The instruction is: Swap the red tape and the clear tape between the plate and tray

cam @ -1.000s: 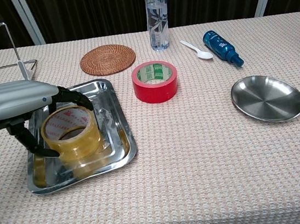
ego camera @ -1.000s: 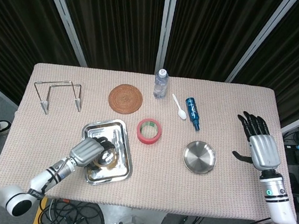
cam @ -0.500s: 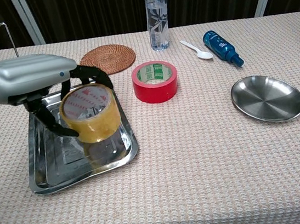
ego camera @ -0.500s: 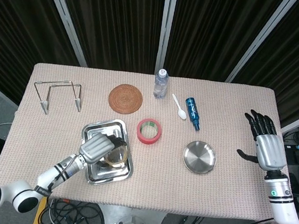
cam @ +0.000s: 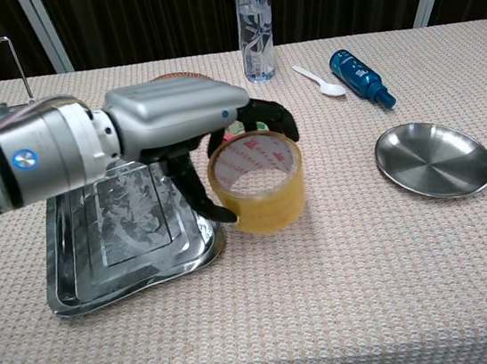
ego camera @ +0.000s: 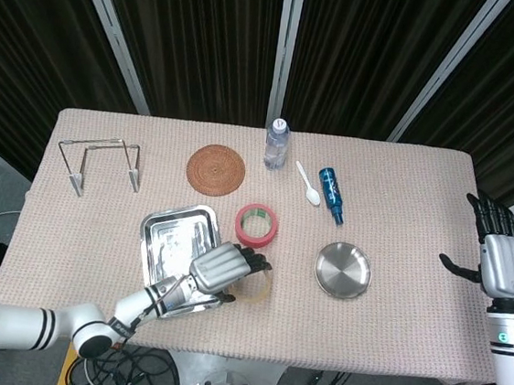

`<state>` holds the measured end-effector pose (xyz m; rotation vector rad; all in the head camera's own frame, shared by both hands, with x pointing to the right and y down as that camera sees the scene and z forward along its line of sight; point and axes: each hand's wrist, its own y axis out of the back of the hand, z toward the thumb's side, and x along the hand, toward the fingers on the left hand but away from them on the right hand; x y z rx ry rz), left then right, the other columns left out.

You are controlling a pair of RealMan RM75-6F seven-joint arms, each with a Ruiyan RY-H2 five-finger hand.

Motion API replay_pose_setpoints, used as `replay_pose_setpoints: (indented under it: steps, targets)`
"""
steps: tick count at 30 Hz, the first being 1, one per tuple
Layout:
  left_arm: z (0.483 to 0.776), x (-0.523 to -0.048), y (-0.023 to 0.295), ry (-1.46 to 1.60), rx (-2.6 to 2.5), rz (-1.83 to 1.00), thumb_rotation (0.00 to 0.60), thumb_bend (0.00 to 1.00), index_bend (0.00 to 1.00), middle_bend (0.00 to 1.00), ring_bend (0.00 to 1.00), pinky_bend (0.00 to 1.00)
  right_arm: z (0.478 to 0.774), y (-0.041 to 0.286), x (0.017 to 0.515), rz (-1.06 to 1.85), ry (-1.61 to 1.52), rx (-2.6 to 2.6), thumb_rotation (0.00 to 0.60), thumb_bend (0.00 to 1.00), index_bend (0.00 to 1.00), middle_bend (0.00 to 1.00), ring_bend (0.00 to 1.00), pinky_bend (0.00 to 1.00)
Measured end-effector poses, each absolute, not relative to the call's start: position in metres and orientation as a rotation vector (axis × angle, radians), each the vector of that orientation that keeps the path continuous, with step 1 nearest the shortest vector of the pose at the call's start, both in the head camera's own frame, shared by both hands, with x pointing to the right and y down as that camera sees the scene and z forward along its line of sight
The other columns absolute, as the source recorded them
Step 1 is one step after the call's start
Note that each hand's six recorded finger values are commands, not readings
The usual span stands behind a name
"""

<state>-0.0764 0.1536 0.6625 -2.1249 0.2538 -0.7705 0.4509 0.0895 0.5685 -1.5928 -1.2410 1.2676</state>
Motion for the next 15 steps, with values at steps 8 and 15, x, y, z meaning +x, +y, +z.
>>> replay_pose_setpoints:
  steps: [8, 15]
  targets:
    - [0.684, -0.050, 0.158, 0.224, -2.124, -0.753, 0.600, 0.23, 0.22, 0.28, 0.28, 0.50, 0.566, 0.088, 0.464, 1.279, -1.269, -1.574, 0.600, 0.09, 0.00, 0.00, 0.00, 0.00]
    - [0.686, -0.048, 0.164, 0.232, -2.150, -0.730, 0.600, 0.18, 0.09, 0.10, 0.21, 0.48, 0.571, 0.089, 0.466, 1.272, -1.271, -1.561, 0.600, 0.09, 0.00, 0.00, 0.00, 0.00]
